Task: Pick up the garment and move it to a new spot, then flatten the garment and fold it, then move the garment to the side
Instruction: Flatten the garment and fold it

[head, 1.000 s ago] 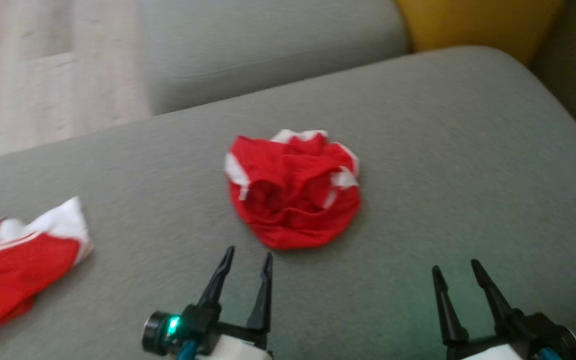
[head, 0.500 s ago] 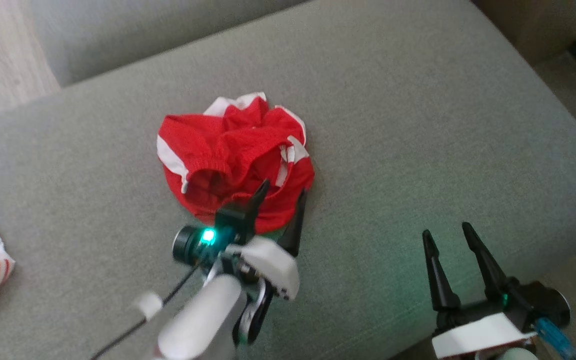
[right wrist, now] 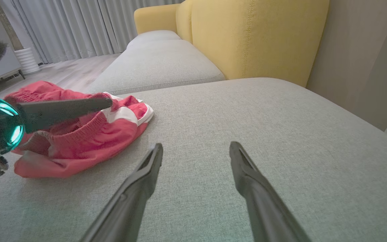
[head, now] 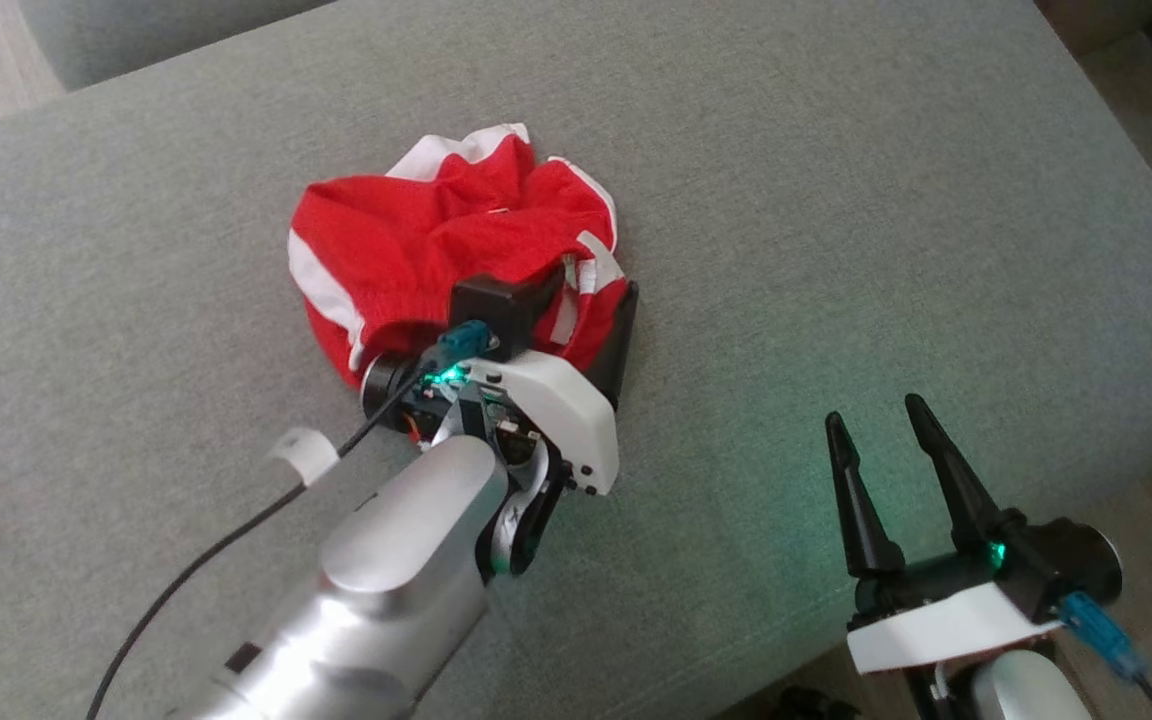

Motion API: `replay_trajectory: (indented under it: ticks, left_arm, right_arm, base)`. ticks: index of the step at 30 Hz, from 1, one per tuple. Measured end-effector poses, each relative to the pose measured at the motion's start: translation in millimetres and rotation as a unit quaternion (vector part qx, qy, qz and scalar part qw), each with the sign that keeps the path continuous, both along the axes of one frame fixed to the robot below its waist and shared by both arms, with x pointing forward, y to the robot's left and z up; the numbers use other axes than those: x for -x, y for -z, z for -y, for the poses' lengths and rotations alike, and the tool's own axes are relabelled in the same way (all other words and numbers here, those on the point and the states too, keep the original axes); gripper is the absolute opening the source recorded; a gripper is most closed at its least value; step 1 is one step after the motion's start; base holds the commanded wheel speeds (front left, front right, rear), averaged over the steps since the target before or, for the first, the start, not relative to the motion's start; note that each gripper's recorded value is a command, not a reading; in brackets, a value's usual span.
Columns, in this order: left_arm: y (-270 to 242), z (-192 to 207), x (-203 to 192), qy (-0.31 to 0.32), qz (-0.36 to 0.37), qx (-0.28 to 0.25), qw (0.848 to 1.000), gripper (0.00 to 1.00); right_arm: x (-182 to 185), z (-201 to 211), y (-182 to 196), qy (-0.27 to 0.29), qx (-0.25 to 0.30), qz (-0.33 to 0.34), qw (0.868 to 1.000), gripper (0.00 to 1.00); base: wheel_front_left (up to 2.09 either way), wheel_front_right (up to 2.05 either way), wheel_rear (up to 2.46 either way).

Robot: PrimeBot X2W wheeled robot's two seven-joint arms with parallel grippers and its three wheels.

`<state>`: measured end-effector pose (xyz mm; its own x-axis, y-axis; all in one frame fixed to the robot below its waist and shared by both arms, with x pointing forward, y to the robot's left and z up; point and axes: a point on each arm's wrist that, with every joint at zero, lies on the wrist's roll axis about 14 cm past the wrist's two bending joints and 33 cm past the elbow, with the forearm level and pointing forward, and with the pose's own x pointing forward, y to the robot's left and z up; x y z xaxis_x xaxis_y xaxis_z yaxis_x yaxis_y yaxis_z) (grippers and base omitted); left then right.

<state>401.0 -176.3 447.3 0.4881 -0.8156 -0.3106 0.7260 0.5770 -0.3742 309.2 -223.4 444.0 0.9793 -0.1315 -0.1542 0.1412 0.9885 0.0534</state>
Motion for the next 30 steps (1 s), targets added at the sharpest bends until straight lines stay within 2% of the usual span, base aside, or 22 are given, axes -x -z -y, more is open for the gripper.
replay_trajectory:
  ticks: [8,10,12,19,26,30]
  left_arm:
    - [14.8,5.3,-2.1,0.004,-0.017,-0.027,0.999,1.00]
    - [13.6,6.7,-4.6,0.003,-0.009,-0.025,1.000,0.36]
    - [7.3,9.0,-6.8,0.000,-0.002,-0.012,1.000,0.00]
    - [-33.8,23.1,3.8,0.041,0.019,0.037,0.998,0.00]
    - [-177.2,24.8,-9.3,0.062,0.136,0.144,0.978,0.00]
    - [-222.8,-6.3,-16.9,0.039,0.188,0.158,0.969,0.00]
  right_arm:
    - [4.1,4.2,2.9,0.010,0.000,-0.007,1.000,1.00]
    - [4.9,5.1,2.9,0.011,0.000,-0.007,1.000,1.00]
    - [5.1,5.5,2.4,0.012,0.000,-0.006,1.000,1.00]
    - [1.8,0.6,-1.4,0.002,-0.004,0.004,1.000,1.00]
    - [-10.6,-18.1,-12.6,-0.034,-0.012,0.031,0.999,1.00]
    - [-14.3,-28.7,-13.1,-0.056,-0.009,0.034,0.998,1.00]
  base:
    - [0.00,0.00,0.00]
    - [0.00,0.00,0.00]
    - [0.00,0.00,0.00]
    - [0.00,0.00,0.00]
    - [0.00,0.00,0.00]
    - [0.00,0.00,0.00]
